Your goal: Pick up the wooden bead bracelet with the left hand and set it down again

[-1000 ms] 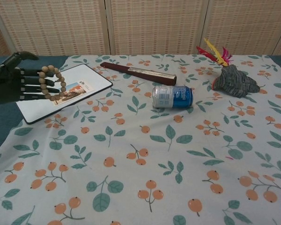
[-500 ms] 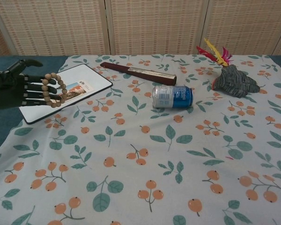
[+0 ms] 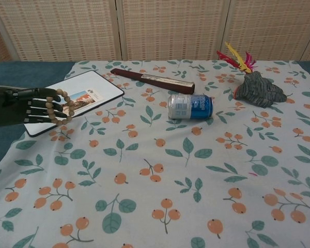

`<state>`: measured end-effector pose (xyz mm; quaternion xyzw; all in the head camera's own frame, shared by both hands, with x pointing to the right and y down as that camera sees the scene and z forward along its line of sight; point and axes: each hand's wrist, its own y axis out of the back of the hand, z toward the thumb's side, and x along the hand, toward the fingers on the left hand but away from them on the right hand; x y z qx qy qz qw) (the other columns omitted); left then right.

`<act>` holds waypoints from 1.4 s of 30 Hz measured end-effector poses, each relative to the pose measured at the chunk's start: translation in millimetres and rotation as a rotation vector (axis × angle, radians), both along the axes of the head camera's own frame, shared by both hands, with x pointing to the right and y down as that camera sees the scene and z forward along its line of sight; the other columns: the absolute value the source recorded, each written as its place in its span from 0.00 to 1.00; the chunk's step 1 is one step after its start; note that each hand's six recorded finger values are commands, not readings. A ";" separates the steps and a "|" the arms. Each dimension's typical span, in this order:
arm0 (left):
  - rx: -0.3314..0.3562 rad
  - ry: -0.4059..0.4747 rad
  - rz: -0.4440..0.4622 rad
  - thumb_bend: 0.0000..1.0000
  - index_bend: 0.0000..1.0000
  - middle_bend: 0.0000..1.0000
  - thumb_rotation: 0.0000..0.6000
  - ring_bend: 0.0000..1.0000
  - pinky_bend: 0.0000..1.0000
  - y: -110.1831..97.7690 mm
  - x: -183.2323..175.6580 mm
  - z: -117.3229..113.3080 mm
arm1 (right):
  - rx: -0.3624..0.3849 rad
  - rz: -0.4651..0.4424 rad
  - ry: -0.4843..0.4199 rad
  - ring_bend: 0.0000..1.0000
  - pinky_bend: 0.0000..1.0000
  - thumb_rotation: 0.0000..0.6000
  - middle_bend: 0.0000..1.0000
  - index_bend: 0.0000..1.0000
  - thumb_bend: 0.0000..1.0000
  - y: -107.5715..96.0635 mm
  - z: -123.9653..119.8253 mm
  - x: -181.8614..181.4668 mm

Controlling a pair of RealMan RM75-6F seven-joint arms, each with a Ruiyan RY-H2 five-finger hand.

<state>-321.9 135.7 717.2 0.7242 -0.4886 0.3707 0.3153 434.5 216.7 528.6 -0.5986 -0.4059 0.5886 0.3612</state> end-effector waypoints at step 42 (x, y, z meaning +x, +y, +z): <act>0.008 0.003 0.010 0.71 0.59 0.55 0.93 0.25 0.00 -0.6 4.4 -4.1 | 0.010 0.008 0.004 0.00 0.00 0.74 0.00 0.00 0.14 0.0 -4.1 1.8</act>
